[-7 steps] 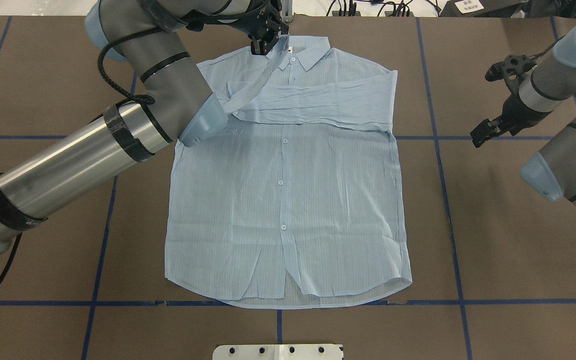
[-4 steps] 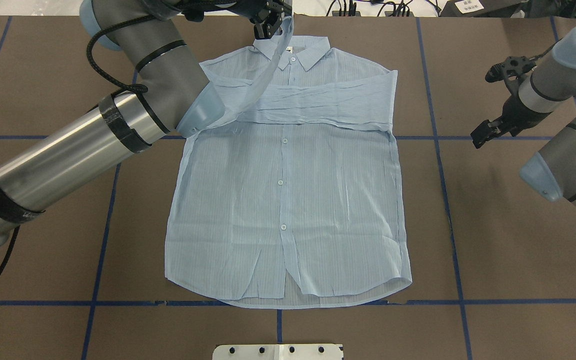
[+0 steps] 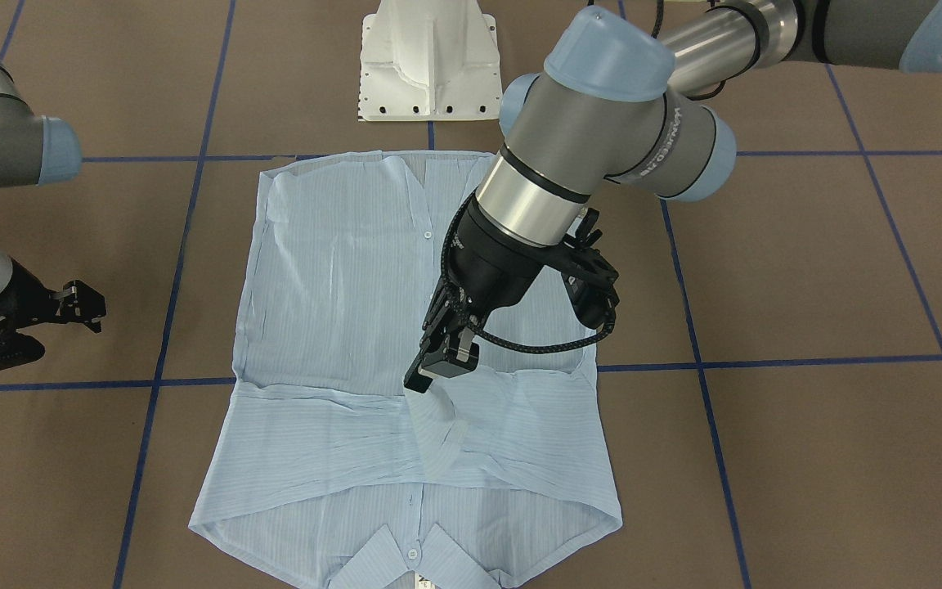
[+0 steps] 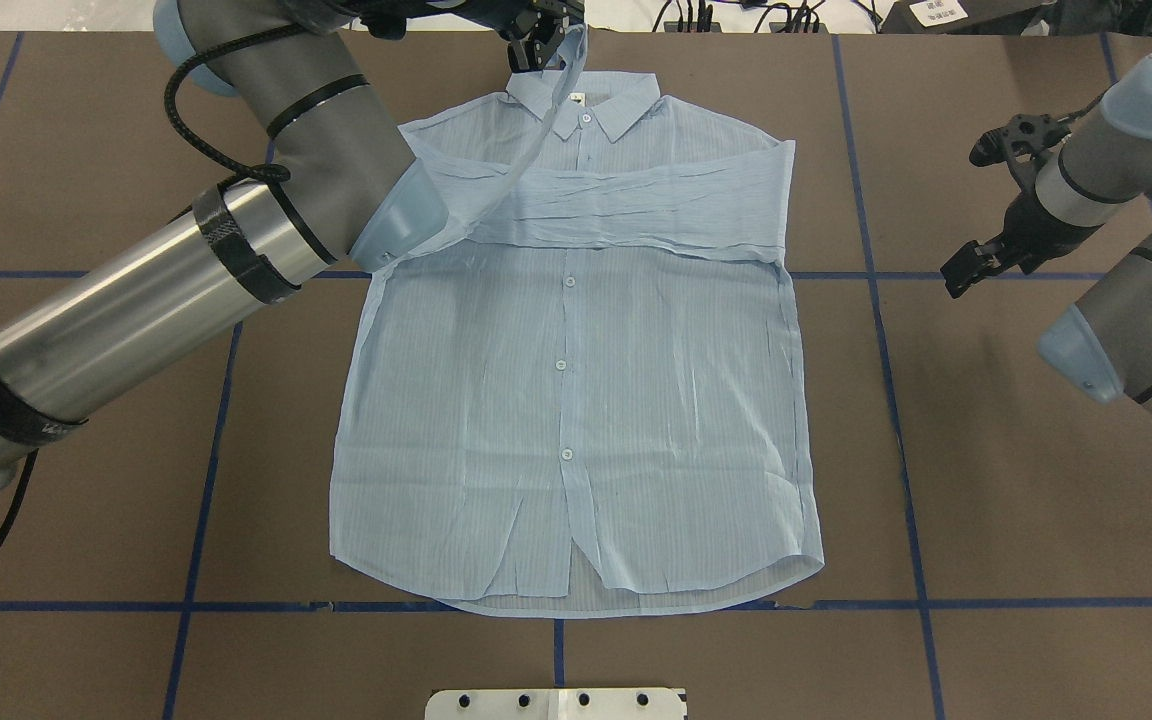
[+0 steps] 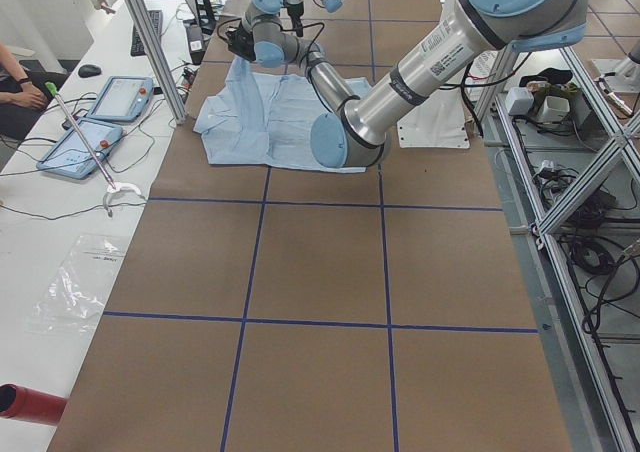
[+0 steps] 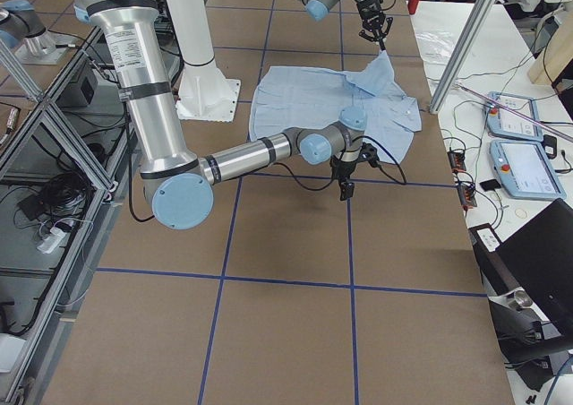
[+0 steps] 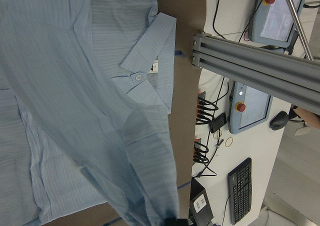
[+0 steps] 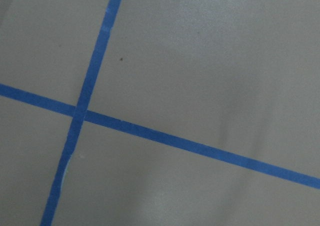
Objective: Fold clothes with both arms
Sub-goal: 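Carry the sleeve with the left gripper across the chest toward the folded sleeve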
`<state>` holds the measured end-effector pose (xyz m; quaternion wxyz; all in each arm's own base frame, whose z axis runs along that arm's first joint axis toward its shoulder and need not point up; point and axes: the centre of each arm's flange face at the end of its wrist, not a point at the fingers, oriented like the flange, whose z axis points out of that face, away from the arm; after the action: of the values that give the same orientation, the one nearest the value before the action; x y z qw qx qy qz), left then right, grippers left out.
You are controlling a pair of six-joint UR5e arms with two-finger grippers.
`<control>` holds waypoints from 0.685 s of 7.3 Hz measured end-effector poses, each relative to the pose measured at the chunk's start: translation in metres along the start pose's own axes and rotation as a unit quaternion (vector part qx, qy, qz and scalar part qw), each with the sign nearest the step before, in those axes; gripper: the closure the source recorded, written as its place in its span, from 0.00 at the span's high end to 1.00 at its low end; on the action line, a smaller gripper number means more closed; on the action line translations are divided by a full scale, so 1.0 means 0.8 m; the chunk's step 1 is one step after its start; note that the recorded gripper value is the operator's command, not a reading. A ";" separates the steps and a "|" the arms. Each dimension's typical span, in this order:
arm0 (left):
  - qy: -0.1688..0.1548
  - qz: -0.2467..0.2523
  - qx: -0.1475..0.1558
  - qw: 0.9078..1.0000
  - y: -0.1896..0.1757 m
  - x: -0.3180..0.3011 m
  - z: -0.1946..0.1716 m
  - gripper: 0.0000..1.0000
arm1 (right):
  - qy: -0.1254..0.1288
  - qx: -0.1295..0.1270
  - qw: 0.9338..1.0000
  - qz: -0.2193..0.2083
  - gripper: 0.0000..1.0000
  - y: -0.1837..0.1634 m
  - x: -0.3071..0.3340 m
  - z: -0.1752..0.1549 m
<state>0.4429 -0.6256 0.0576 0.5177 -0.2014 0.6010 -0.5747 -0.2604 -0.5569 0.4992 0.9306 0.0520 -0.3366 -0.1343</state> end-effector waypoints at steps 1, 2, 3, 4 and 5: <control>-0.003 0.005 0.009 1.000 0.006 -0.027 0.024 0.00 | 0.000 0.000 1.000 0.000 1.00 0.000 0.000 0.000; -0.003 0.011 0.024 1.000 0.016 -0.066 0.058 0.00 | 0.000 0.000 1.000 0.001 1.00 0.000 0.000 0.000; -0.005 0.017 0.039 0.999 0.025 -0.106 0.091 0.00 | 0.000 0.000 1.000 0.001 1.00 0.000 0.000 0.000; -0.008 0.025 0.047 0.999 0.043 -0.148 0.125 0.00 | 0.000 0.000 1.000 0.001 1.00 -0.001 -0.001 0.000; -0.006 0.034 0.048 0.998 0.072 -0.196 0.162 0.99 | 0.000 0.001 1.000 0.001 1.00 -0.002 -0.001 -0.001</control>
<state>0.6339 -0.5421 0.0921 0.5498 -0.1588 0.5761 -0.5836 -0.2612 -0.5580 0.4977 0.9305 0.0527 -0.3371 -0.1333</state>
